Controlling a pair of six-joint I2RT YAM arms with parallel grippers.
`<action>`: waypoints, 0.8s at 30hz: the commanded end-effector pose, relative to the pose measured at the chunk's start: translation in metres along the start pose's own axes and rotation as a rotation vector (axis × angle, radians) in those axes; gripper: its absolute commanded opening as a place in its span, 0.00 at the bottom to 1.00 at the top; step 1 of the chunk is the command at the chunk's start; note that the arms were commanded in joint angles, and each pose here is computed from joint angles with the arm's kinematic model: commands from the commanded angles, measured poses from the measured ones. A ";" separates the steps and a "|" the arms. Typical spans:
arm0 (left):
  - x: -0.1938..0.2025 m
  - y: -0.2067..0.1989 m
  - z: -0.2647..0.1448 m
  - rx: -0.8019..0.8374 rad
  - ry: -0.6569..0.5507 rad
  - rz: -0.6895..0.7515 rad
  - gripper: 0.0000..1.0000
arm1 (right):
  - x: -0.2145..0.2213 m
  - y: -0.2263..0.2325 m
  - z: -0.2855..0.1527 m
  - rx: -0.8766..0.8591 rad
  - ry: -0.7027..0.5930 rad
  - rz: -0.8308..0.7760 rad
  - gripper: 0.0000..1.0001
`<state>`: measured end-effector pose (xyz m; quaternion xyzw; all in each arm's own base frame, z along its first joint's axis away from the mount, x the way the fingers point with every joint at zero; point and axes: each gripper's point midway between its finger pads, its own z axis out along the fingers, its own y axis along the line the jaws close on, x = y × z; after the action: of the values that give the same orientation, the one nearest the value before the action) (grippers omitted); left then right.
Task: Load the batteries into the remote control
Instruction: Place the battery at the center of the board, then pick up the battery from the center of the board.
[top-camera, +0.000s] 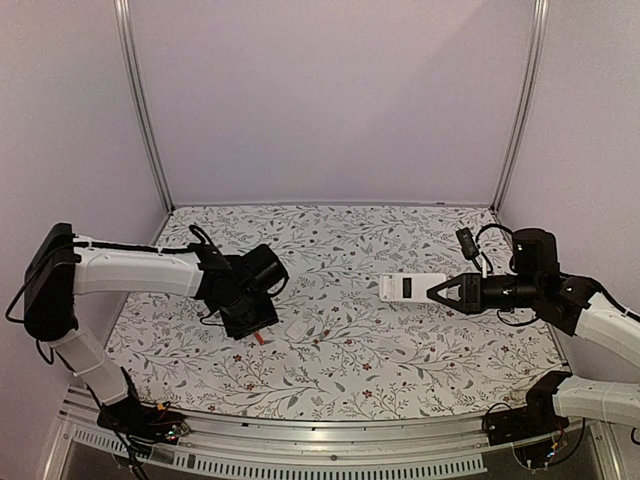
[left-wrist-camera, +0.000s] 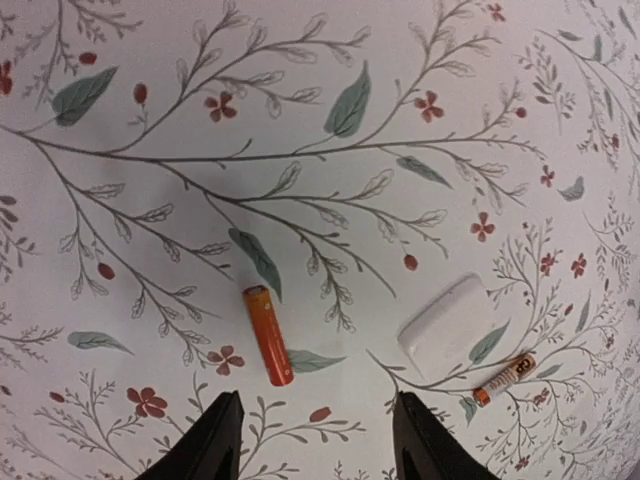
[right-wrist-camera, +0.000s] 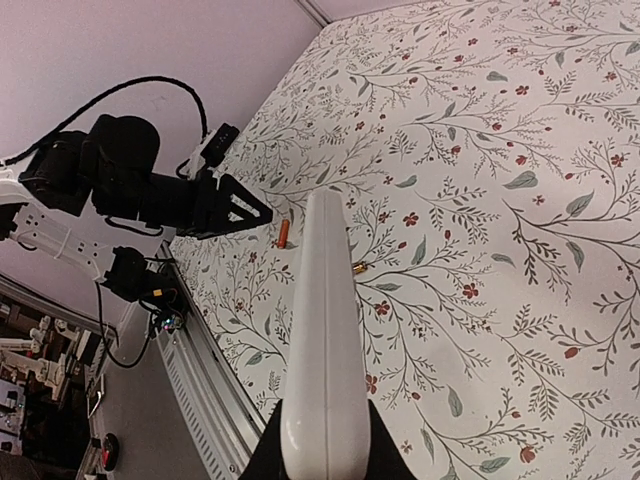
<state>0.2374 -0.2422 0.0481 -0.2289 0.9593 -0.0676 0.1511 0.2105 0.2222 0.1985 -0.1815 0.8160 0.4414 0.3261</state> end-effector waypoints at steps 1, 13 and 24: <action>-0.037 -0.049 -0.054 0.231 -0.192 0.430 0.54 | -0.008 0.008 -0.006 -0.015 -0.030 -0.029 0.00; -0.005 -0.059 -0.100 0.455 -0.288 1.500 0.91 | -0.007 0.019 -0.011 -0.068 -0.028 -0.032 0.00; 0.004 -0.008 -0.052 0.277 0.016 1.981 0.81 | -0.004 0.020 -0.009 -0.084 -0.018 -0.036 0.00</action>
<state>0.2280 -0.2719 0.1180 0.6248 0.7451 -0.0510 0.2279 0.1992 0.2246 0.2119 -0.1986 0.7985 0.4635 0.3288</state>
